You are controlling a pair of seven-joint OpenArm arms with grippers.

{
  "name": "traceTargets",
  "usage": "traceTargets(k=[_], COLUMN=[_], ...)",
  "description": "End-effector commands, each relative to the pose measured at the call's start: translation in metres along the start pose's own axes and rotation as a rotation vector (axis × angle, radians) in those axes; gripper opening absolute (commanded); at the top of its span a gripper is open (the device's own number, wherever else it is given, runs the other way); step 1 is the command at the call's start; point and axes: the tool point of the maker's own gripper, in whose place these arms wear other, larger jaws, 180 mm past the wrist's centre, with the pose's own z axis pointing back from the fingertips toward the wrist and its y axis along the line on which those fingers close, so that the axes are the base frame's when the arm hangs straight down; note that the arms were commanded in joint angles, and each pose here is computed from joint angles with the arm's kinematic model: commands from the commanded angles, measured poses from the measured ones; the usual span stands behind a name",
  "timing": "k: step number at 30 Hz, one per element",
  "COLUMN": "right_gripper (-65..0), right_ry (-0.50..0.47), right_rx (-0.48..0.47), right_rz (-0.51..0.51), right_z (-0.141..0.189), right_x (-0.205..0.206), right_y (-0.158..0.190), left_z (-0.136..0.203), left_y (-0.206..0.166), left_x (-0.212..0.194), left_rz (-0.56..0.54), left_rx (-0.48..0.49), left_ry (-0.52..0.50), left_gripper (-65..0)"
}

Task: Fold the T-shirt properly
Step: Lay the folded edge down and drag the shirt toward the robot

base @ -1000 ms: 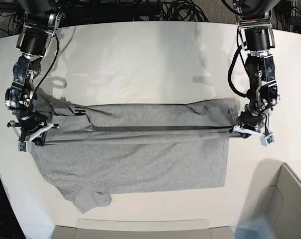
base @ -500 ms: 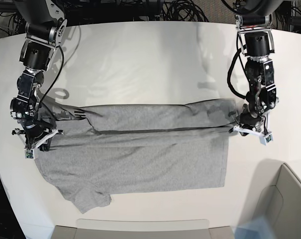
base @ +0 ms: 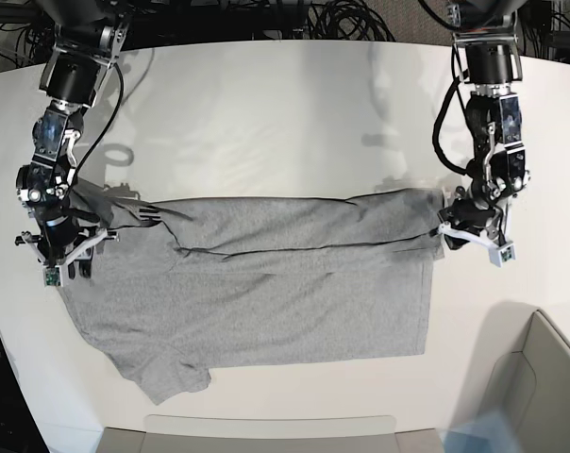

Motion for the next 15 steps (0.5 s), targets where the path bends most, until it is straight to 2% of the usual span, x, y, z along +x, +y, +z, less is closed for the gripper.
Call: traceTargets(k=[1,3,8,15], right_gripper=[-45.1,-43.1,-41.6,-41.6], right_ry=[-0.049,-0.017,-0.027,0.036], right_rx=[-0.021,-0.025,-0.057,-0.06], right_rz=[0.012,0.014,-0.108,-0.124], right_z=[0.004,0.01,0.027,0.036], right_x=[0.021,0.013,-0.002,-0.037], right_y=[-0.01,-0.011,-0.035,-0.037], left_z=[0.005,0.006,0.006,0.01], left_y=[0.0,0.003,0.005,0.01], left_x=[0.014,0.008,-0.006,-0.018], left_rz=[-0.015,-0.017,-0.015,-0.027], left_rx=[-0.005,0.001,0.004,0.005], left_ry=[-0.035,-0.018,0.033,0.057], left_gripper=[-41.3,-41.2,-41.1,-41.1])
